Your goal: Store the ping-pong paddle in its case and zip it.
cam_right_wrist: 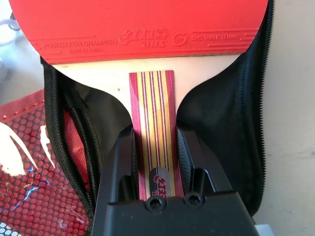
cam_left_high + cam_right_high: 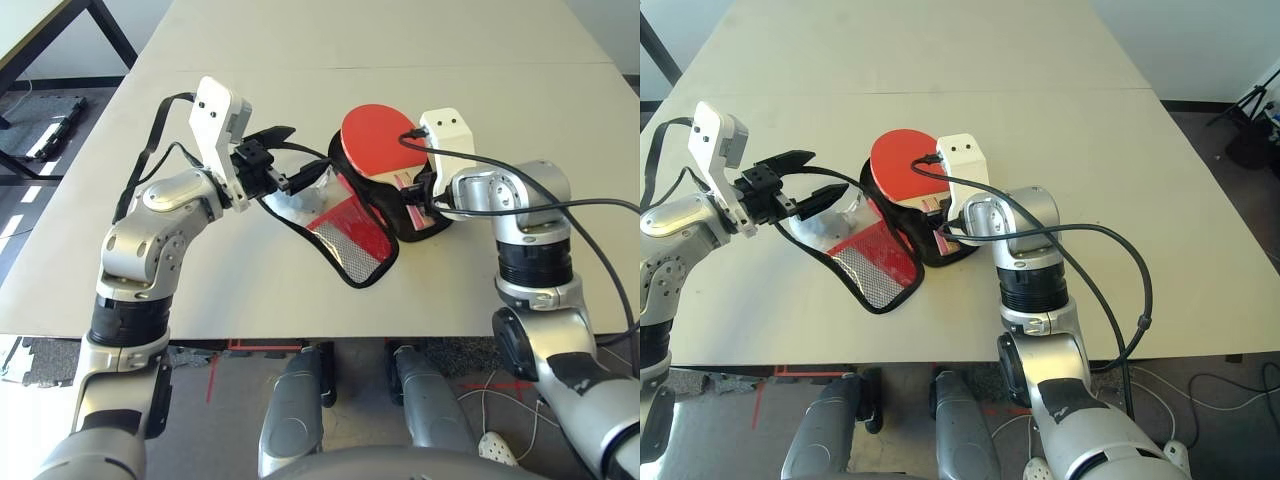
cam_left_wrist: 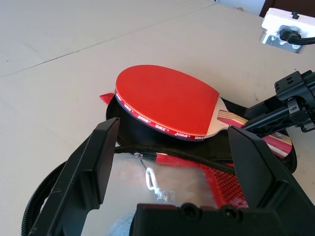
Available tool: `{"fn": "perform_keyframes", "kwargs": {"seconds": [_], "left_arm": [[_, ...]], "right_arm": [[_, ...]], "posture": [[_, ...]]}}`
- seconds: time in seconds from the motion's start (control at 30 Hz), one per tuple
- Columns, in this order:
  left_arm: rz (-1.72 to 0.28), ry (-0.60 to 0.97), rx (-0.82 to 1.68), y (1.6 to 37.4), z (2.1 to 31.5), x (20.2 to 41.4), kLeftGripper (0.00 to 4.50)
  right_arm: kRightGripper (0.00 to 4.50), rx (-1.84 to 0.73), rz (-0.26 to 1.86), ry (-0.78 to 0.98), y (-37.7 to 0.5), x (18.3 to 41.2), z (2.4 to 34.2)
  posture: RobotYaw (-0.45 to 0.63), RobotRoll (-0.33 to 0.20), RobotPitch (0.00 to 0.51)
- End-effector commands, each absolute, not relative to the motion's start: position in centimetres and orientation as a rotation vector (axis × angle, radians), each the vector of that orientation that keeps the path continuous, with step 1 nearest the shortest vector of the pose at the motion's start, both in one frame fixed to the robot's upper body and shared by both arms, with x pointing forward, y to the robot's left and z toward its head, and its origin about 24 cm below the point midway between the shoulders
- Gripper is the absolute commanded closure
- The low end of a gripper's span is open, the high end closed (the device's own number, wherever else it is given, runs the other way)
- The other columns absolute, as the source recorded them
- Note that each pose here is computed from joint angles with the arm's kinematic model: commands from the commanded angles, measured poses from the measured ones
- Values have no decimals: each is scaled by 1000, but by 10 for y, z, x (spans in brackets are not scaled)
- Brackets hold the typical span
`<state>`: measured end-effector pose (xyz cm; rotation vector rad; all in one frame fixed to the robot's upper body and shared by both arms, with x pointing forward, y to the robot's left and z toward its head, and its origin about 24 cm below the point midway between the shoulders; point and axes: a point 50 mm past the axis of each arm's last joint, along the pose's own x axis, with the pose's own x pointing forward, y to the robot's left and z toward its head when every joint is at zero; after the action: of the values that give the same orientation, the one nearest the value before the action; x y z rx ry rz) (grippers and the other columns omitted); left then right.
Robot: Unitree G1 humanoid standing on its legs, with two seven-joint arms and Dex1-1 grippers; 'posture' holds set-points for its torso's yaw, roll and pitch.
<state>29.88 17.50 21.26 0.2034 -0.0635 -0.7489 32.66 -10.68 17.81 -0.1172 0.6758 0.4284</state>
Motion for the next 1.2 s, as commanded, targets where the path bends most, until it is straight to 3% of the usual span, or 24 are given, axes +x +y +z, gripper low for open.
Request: {"fn": "perform_keyframes", "kwargs": {"seconds": [0.03,0.37,0.6,0.87,1.0,1.2], "left_arm": [[-746,-54,209,177,211,296,0],[-756,-55,211,174,211,297,0],[-755,-66,226,179,219,295,0],[-680,-108,289,209,256,287,0],[-629,-54,361,234,262,278,0],[-574,126,416,275,244,256,0]], "right_arm": [[3061,-137,454,672,-102,326,181],[29,-160,444,644,-110,324,185],[29,-206,472,601,-140,325,197],[29,-250,631,463,-170,329,210],[29,-255,745,411,-182,328,209],[29,-335,931,348,-211,322,205]], "posture": [[165,0,227],[158,0,223],[158,0,224],[167,0,227],[177,0,229],[192,0,236]]}}
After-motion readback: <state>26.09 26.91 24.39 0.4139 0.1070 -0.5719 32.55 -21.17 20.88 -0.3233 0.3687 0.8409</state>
